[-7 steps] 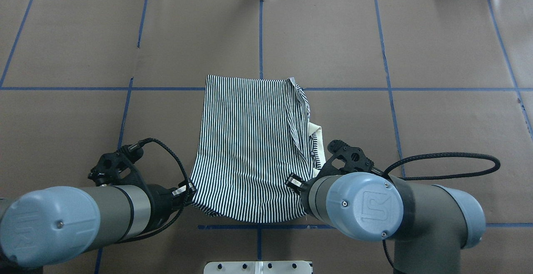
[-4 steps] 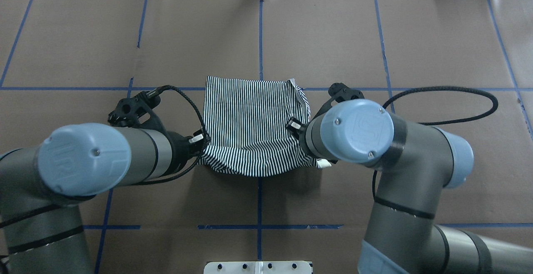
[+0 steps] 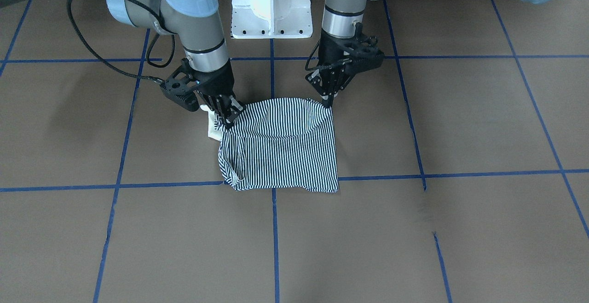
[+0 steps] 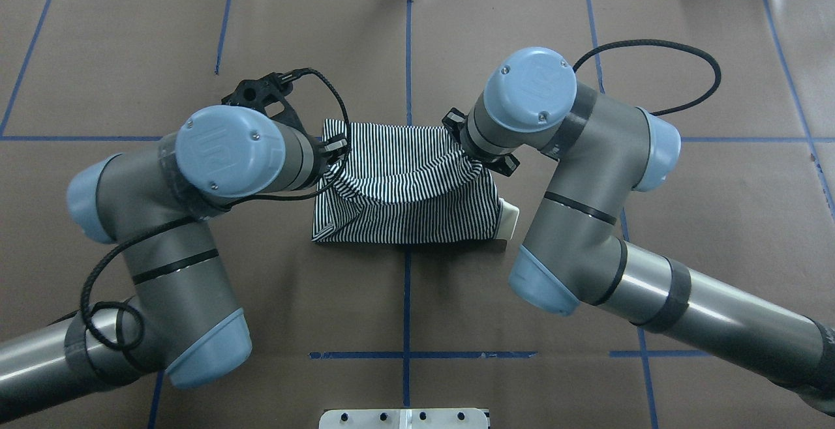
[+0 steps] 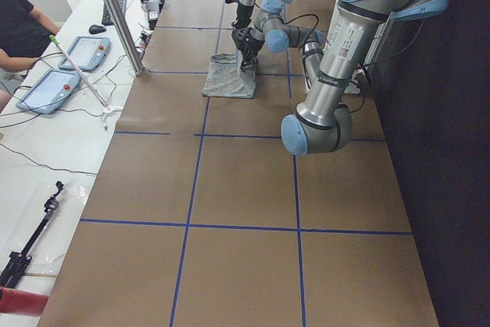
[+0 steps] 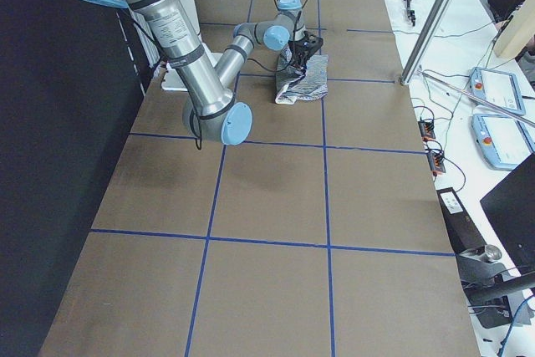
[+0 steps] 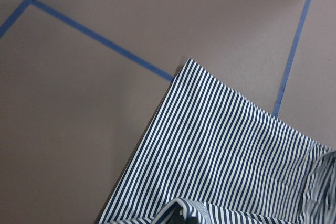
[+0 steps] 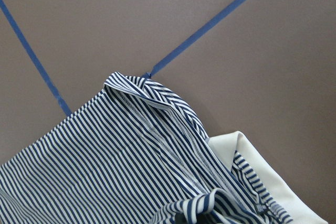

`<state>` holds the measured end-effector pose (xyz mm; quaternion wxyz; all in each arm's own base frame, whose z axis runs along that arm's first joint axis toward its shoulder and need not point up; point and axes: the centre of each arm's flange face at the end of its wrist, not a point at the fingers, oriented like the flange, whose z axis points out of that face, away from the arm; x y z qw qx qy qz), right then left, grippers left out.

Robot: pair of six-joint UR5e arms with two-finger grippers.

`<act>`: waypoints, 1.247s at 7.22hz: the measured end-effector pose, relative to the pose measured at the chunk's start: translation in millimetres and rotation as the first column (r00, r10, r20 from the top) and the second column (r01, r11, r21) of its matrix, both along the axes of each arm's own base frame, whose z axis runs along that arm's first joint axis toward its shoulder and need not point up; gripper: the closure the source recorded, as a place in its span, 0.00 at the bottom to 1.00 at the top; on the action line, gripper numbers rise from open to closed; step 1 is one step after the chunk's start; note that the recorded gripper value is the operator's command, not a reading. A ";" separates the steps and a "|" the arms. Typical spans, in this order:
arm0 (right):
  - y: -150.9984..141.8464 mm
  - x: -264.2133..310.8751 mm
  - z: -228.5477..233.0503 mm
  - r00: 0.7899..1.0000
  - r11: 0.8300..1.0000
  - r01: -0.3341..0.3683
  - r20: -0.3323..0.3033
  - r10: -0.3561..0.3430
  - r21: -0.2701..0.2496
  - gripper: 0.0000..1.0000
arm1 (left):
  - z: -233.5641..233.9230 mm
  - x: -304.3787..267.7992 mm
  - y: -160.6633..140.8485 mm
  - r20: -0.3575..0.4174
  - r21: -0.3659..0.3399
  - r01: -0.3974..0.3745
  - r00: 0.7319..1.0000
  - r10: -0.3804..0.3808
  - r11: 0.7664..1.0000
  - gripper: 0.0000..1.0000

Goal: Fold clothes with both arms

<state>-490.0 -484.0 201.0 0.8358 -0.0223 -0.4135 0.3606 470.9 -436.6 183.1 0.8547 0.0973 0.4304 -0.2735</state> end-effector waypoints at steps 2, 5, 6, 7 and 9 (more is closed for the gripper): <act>-58.7 -15.9 14.7 1.000 1.000 0.019 -0.013 -0.020 -0.009 0.80 | 26.8 22.8 -65.9 0.088 0.101 -0.007 0.996 -0.002 0.995 0.61; -143.7 -33.7 51.6 0.998 0.997 0.063 -0.034 -0.061 0.046 0.00 | 66.5 47.3 -154.6 0.247 0.258 -0.042 0.969 -0.024 0.965 0.00; -163.9 -16.4 51.9 0.996 0.995 0.086 -0.025 -0.085 0.058 0.00 | 66.3 44.8 -161.0 0.249 0.282 -0.043 0.968 -0.030 0.958 0.00; -179.5 3.4 51.2 0.993 0.991 0.115 -0.012 -0.114 0.069 0.00 | 60.5 37.6 -160.8 0.233 0.301 -0.041 0.972 -0.032 0.953 0.00; -190.3 24.5 51.4 0.989 0.986 0.144 0.008 -0.145 0.081 0.00 | 40.8 20.5 -142.8 0.161 0.313 -0.070 0.987 0.020 0.947 0.00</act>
